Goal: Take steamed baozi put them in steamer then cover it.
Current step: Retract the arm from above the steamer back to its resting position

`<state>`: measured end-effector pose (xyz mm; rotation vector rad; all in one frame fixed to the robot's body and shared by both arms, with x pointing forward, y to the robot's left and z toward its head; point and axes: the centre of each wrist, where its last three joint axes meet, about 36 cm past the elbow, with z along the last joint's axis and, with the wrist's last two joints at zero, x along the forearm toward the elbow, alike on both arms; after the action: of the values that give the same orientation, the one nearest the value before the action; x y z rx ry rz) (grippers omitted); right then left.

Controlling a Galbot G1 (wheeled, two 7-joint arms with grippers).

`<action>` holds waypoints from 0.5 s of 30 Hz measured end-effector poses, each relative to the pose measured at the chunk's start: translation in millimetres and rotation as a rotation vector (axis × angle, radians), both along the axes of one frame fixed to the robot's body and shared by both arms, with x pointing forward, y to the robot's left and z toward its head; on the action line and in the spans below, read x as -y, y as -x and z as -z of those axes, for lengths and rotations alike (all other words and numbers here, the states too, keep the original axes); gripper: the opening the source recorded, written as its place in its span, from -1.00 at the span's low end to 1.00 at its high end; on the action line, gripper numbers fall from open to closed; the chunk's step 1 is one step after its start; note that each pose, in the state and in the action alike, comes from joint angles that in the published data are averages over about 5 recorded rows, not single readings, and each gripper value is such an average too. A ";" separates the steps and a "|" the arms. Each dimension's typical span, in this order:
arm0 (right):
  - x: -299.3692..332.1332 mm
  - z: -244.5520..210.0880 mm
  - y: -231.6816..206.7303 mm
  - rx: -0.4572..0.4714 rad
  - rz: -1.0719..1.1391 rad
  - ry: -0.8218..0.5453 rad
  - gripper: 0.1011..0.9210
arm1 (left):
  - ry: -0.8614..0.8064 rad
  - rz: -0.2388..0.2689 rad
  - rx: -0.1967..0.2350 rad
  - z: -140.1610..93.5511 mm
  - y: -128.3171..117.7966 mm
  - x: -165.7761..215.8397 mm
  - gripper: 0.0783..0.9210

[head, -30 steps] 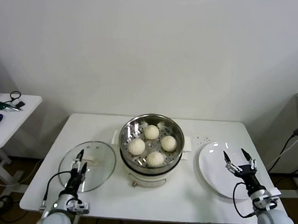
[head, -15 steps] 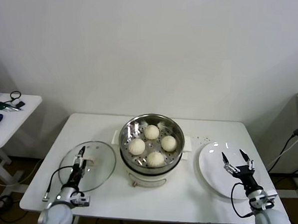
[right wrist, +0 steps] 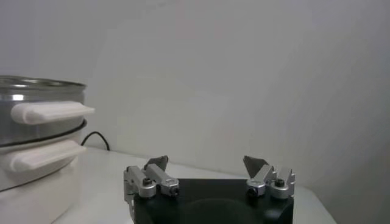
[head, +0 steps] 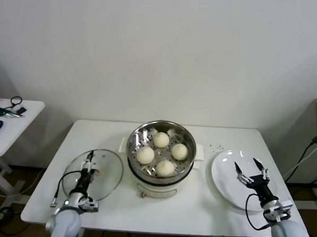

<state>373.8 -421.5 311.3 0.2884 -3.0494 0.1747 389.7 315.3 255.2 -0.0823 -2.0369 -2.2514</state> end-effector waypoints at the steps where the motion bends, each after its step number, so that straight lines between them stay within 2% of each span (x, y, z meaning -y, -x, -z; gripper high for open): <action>1: 0.4 0.9 0.1 -0.001 -0.001 0.002 0.76 | 0.002 0.000 -0.002 0.7 -0.7 -0.5 0.64; 15: 3.8 10.7 -1.8 -0.012 0.000 0.018 0.76 | 0.031 -0.003 -0.018 6.3 -1.3 -1.4 -0.31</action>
<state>375.7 -425.2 300.7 0.2878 -3.0345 0.1996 391.0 316.7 249.0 -0.1017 -2.0620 -2.2098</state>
